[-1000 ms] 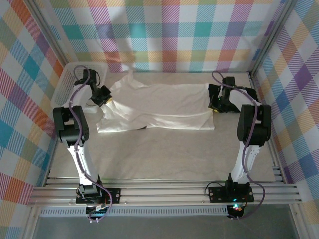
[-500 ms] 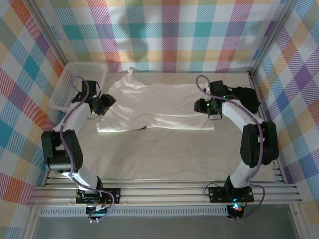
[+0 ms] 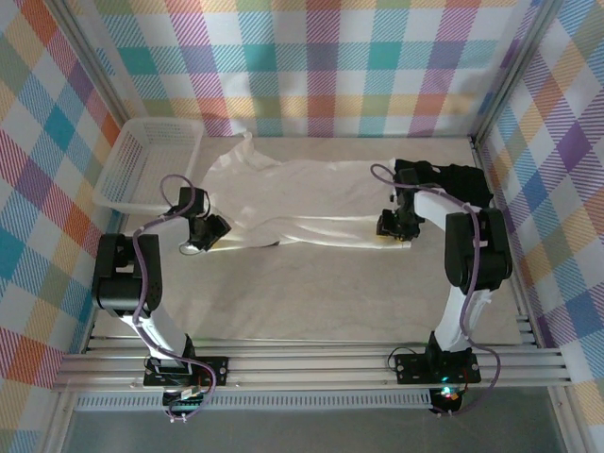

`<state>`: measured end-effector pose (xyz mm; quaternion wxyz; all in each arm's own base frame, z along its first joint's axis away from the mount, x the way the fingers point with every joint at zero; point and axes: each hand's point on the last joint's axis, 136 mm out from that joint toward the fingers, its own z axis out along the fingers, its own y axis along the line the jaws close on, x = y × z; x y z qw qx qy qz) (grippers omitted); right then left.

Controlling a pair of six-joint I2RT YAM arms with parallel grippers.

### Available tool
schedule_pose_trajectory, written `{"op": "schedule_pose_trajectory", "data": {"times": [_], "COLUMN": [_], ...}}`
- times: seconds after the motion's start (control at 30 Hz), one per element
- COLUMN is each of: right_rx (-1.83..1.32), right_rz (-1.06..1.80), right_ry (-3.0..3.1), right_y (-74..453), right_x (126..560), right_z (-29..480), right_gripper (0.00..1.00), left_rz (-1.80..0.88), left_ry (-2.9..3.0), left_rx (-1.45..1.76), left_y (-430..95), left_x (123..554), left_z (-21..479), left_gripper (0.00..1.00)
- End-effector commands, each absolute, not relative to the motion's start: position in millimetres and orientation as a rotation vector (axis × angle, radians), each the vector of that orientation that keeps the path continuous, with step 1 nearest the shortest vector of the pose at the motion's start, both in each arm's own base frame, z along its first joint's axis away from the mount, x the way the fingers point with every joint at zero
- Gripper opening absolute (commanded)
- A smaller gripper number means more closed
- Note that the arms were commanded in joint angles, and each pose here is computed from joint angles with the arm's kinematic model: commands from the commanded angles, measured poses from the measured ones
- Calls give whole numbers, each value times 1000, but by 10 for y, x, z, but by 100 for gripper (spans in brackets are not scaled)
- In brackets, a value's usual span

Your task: Fold the inside-out t-shirt

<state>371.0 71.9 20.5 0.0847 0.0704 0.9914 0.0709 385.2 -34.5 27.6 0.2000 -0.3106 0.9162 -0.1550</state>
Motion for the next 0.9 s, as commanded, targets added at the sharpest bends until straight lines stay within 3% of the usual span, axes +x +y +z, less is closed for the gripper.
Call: {"op": "schedule_pose_trajectory", "data": {"times": [0.0, 0.17, 0.37, 0.5, 0.7, 0.87], "right_rx": [352, 468, 565, 465, -241, -770], "right_rz": [139, 157, 150, 242, 470, 559], "right_ry": [3123, 3119, 3077, 2955, 2585, 2301], "right_y": [453, 275, 166, 301, 1381, 2553], "right_x": [3214, 3030, 2836, 2905, 3168, 3142], "right_z": [-14, -10, 96, 407, 1151, 1387], "right_gripper": [52, 66, 68, 69, 69, 69], "left_rz": [-346, -394, -518, -570, -484, -508], "left_ry": [2590, 2624, 2670, 2611, 2474, 2480], "left_rx": [-893, -916, -905, -868, -787, -848], "left_y": [-233, -307, -572, -622, -462, -370], "left_x": [3639, 3214, 2693, 2689, 2865, 2933], "left_z": [46, -56, -74, 193, 756, 674], "left_gripper": [46, 45, 46, 47, 51, 51]}}
